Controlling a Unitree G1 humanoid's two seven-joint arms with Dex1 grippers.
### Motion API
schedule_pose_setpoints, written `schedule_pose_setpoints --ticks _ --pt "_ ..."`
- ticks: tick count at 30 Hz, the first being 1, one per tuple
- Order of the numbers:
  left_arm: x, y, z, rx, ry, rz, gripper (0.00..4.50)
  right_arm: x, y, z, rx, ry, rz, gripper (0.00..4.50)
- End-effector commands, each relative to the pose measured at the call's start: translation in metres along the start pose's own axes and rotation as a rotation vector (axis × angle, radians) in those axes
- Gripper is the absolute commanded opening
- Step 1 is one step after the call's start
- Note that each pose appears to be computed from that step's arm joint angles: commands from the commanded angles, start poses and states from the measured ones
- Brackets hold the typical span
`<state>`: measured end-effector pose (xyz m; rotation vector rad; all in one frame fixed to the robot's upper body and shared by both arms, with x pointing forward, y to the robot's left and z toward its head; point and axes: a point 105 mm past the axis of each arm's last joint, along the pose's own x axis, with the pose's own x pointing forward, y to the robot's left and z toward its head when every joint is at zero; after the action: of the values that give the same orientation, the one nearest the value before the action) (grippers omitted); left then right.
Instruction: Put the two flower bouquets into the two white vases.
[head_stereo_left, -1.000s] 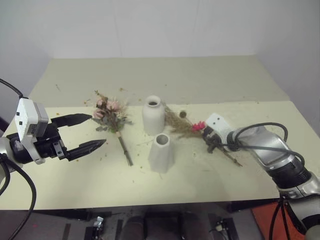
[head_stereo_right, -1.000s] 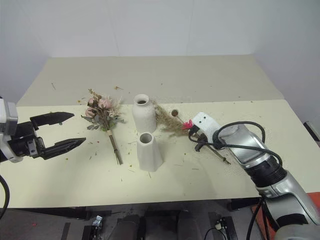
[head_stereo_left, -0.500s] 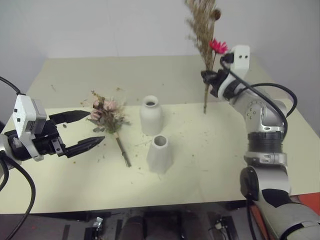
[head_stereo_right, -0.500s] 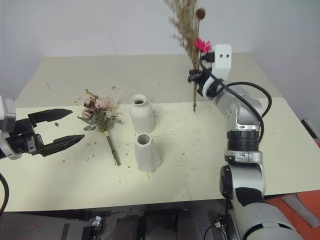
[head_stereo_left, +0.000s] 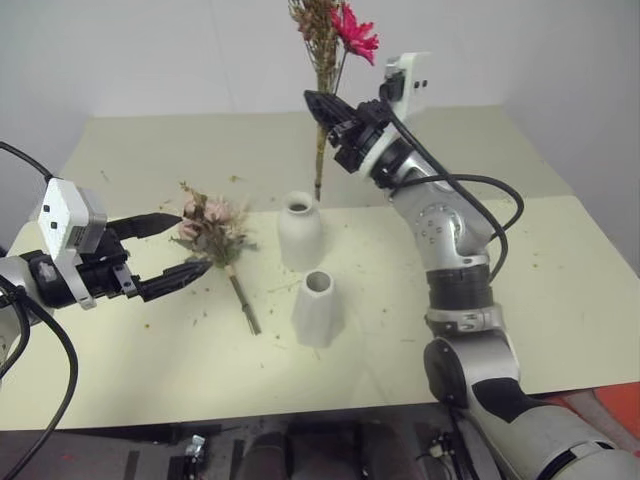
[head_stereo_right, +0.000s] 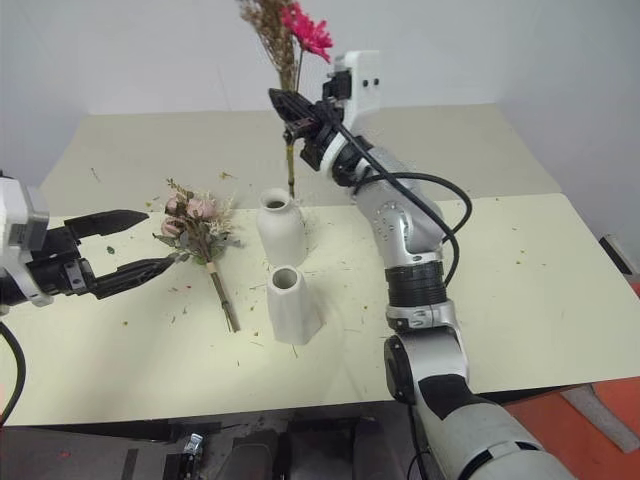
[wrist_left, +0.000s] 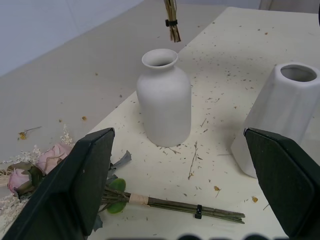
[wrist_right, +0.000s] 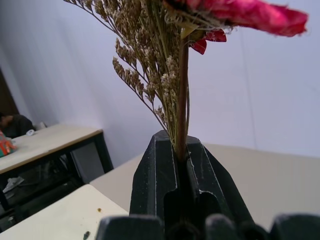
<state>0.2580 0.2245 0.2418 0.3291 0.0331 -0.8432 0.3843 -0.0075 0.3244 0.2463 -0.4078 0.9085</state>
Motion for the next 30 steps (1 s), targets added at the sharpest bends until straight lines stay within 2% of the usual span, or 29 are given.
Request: schedule_pose_setpoints --ticks 1,5,11,17,25,30 --pt "-0.001 0.002 0.008 0.039 -0.015 0.015 4.5 0.012 0.012 0.02 -0.044 -0.086 0.038 0.03" --pt "-0.003 0.001 0.008 0.044 -0.014 0.022 4.5 0.019 0.012 0.017 -0.04 -0.105 0.033 0.03" --pt "-0.005 -0.001 0.008 0.048 -0.01 0.035 4.5 0.022 0.015 -0.004 -0.019 -0.068 0.038 0.03" --pt "-0.007 -0.001 0.007 0.048 -0.005 0.042 4.5 0.016 0.012 -0.026 -0.017 -0.02 0.027 0.03" --pt "-0.01 -0.003 0.005 0.042 0.001 0.051 4.5 0.0 0.01 -0.05 -0.106 0.022 0.05 0.03" --pt "-0.011 -0.003 0.005 0.038 0.003 0.055 4.5 -0.009 0.011 -0.056 -0.158 0.026 0.073 1.56"
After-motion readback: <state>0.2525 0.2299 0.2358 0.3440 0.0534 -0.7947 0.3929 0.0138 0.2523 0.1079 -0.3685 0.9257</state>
